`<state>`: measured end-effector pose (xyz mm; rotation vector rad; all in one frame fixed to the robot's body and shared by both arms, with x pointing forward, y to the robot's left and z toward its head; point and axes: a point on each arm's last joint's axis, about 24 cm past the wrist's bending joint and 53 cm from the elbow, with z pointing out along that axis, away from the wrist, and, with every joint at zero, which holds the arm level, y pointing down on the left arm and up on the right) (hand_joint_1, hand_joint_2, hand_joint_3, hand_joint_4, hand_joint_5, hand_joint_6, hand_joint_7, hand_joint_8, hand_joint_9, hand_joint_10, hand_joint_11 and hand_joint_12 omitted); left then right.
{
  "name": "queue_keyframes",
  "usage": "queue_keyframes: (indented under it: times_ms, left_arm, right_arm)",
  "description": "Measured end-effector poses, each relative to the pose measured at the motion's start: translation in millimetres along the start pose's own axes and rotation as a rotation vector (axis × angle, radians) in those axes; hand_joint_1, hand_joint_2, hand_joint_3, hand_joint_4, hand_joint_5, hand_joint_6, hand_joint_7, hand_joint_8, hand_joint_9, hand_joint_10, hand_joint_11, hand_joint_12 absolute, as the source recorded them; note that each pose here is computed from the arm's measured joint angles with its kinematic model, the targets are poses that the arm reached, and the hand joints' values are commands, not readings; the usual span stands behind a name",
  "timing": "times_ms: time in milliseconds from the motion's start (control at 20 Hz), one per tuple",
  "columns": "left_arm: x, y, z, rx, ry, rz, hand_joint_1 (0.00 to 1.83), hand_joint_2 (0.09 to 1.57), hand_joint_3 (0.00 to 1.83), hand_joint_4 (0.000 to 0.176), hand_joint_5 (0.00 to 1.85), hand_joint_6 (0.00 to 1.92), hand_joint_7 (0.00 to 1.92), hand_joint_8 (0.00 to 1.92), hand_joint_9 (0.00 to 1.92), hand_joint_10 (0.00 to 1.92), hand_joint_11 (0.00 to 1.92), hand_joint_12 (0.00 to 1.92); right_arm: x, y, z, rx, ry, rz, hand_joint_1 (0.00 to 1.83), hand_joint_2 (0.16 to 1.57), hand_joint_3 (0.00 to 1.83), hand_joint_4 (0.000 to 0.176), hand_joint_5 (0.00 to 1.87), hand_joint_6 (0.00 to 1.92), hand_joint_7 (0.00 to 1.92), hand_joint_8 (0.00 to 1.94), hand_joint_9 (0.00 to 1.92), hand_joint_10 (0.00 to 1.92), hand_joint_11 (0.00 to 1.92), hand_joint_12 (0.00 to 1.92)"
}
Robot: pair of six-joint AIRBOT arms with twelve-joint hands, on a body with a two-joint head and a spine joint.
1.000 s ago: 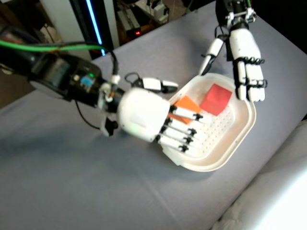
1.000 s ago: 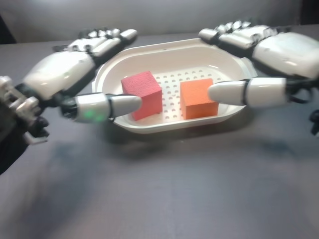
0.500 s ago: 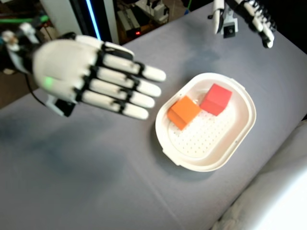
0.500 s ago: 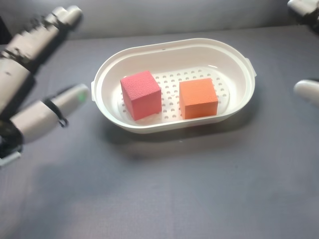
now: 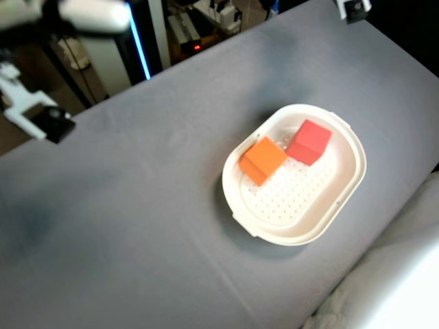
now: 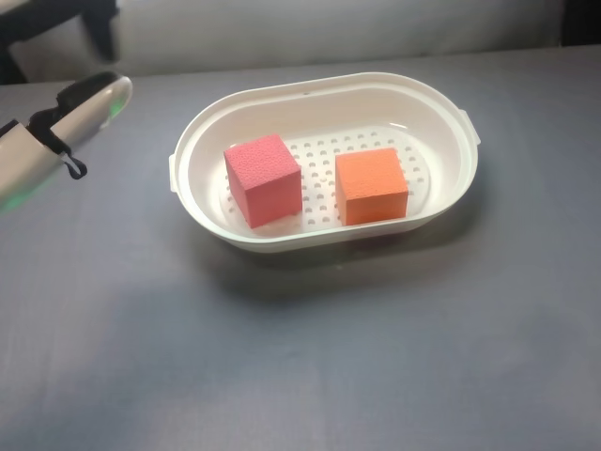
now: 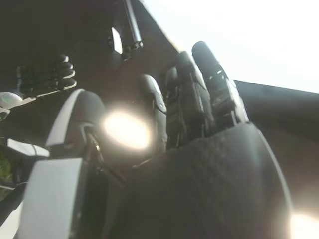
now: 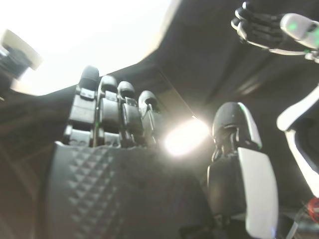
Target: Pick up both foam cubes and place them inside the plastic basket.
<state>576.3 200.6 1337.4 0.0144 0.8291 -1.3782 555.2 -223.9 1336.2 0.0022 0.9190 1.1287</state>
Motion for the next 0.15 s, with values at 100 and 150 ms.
queue_keyframes:
  times_ms: [100,150]
  left_arm:
    - [-14.8,-1.8,2.9,0.001,-0.015,0.035,0.84,1.33,0.00,0.125,0.60,1.56,0.52,0.18,0.27,0.54,0.00,0.94]
    - [-15.9,-1.7,3.0,0.000,-0.016,0.038,0.84,1.33,0.00,0.125,0.60,1.56,0.52,0.18,0.27,0.54,0.00,0.94]
  right_arm:
    - [-1.8,5.3,1.7,-0.015,0.007,-0.007,0.39,1.27,0.00,0.066,0.44,0.03,0.44,0.01,0.48,0.02,0.00,0.71]
    - [-2.0,6.6,2.2,-0.016,0.006,-0.006,0.39,1.27,0.00,0.066,0.44,0.03,0.44,0.01,0.48,0.02,0.00,0.71]
